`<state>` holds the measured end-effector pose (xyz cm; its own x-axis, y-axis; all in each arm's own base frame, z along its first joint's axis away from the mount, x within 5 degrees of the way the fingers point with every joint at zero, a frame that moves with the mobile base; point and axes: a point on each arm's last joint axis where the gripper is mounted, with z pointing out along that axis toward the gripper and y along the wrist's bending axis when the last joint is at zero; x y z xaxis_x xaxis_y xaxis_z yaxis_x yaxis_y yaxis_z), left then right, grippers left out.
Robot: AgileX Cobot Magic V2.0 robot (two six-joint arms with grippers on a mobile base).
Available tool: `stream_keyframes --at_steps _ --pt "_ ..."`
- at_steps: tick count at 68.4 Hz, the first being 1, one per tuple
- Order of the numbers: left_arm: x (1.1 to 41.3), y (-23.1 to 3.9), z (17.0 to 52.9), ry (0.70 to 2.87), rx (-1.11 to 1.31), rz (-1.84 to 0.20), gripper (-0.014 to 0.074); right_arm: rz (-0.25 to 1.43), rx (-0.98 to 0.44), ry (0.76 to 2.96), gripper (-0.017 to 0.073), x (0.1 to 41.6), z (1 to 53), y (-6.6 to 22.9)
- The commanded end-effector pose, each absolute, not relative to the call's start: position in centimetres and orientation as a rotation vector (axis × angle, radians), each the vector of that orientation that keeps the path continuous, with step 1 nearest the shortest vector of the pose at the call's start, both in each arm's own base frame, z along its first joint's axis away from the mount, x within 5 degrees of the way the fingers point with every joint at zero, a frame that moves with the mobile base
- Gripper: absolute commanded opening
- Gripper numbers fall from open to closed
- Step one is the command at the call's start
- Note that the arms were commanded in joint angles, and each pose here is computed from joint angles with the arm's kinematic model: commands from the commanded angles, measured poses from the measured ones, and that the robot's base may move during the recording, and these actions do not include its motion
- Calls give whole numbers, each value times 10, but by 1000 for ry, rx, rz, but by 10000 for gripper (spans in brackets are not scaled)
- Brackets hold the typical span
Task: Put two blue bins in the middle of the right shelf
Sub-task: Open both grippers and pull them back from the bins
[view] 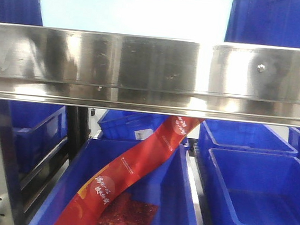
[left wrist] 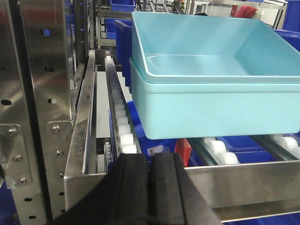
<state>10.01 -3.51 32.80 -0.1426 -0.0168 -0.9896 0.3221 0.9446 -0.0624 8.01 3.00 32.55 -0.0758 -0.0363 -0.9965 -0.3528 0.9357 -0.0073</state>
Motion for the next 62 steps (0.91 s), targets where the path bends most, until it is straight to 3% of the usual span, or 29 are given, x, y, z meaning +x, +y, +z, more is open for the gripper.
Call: stream_keyframes --at_steps 1,7,17,40,62 --pt "99 -35 331 1663 231 -304 -111 257 -309 1604 -160 79 328 29" --pt "95 -32 332 1644 205 -306 -111 257 -309 1604 -160 79 328 29" --pt "79 -20 316 1576 263 -131 -111 257 -309 1604 -160 79 328 29" --pt "55 -9 213 1475 168 -78 -111 257 -309 1604 -160 79 328 29" --pt "55 -9 213 1481 170 -80 -111 257 -309 1606 -161 79 327 29"
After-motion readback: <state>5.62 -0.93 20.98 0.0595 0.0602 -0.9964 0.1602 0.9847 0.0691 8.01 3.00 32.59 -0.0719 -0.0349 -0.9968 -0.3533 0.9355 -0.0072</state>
